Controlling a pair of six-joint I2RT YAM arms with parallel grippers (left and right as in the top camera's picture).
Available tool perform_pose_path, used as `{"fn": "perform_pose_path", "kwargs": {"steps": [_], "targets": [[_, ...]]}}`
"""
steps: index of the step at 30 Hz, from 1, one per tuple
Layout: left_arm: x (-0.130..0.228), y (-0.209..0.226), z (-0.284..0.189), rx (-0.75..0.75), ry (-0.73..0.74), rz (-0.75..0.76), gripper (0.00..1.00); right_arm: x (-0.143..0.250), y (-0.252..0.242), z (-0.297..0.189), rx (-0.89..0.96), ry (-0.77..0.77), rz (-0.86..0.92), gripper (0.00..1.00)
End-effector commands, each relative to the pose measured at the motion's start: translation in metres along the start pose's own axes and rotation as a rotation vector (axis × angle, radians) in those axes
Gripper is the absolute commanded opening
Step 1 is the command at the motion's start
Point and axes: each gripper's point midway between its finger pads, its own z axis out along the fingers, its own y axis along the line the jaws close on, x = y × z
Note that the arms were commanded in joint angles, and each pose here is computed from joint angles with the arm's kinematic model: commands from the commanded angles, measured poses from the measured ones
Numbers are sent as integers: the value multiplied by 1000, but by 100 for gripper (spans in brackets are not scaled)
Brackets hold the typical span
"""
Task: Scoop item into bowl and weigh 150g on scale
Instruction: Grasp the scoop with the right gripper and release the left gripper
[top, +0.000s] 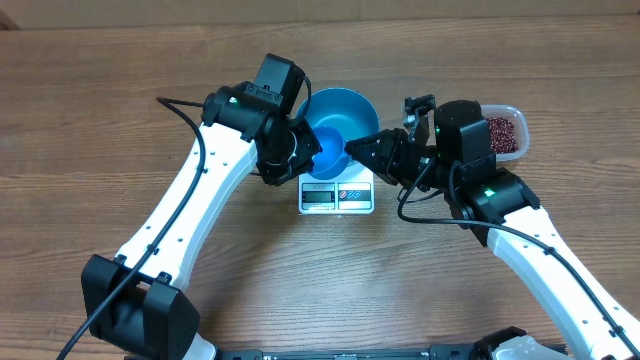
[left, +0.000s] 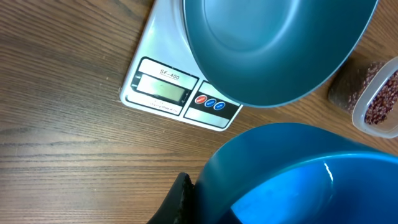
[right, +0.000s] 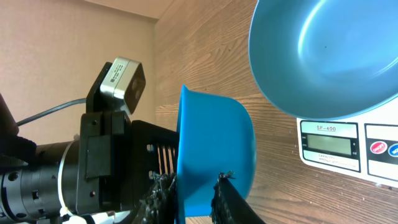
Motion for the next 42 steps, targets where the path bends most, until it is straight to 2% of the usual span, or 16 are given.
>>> {"fn": "perform_pose_path", "kwargs": {"steps": [1,4,7,9,12,13,14,17,22,30,33,34,37,40,42], "targets": [[6,-9,-5,35,13,74,4,-5,9,-1,-15,-14,-17,21],[4,-9,-5,36,5,96,4,-5,9,-1,-15,-14,-17,20],[3,-9,-5,33,1,97,4,-4,9,-1,-17,-10,-17,12],[3,-9,-5,34,0,97,4,-4,9,-1,-17,-9,-16,4],[3,-9,-5,35,-1,96,8,-3,9,-1,-17,-6,-15,4],[3,-10,-5,36,0,93,19,-3,9,-1,-15,-5,-14,4],[3,-10,-5,38,2,91,37,-3,8,-1,-14,-5,-12,4],[3,-10,-5,38,1,83,63,-2,6,-1,-4,-5,-7,4],[-4,-11,-6,50,-16,83,81,-10,-3,-5,23,-28,-1,4],[-44,8,-18,71,-82,58,88,-33,-25,-23,61,-74,-41,4],[-64,19,-24,79,-117,66,82,-39,-26,-26,62,-92,-74,4],[-72,21,-27,95,-132,104,78,-40,-26,-26,61,-95,-80,4],[-83,21,-33,130,-157,213,84,-41,-24,-26,58,-98,-129,3],[-88,14,-35,147,-187,322,84,-42,-22,-27,55,-102,-154,4],[-89,5,-36,176,-201,394,88,-44,-20,-30,54,-115,-173,4]]}}
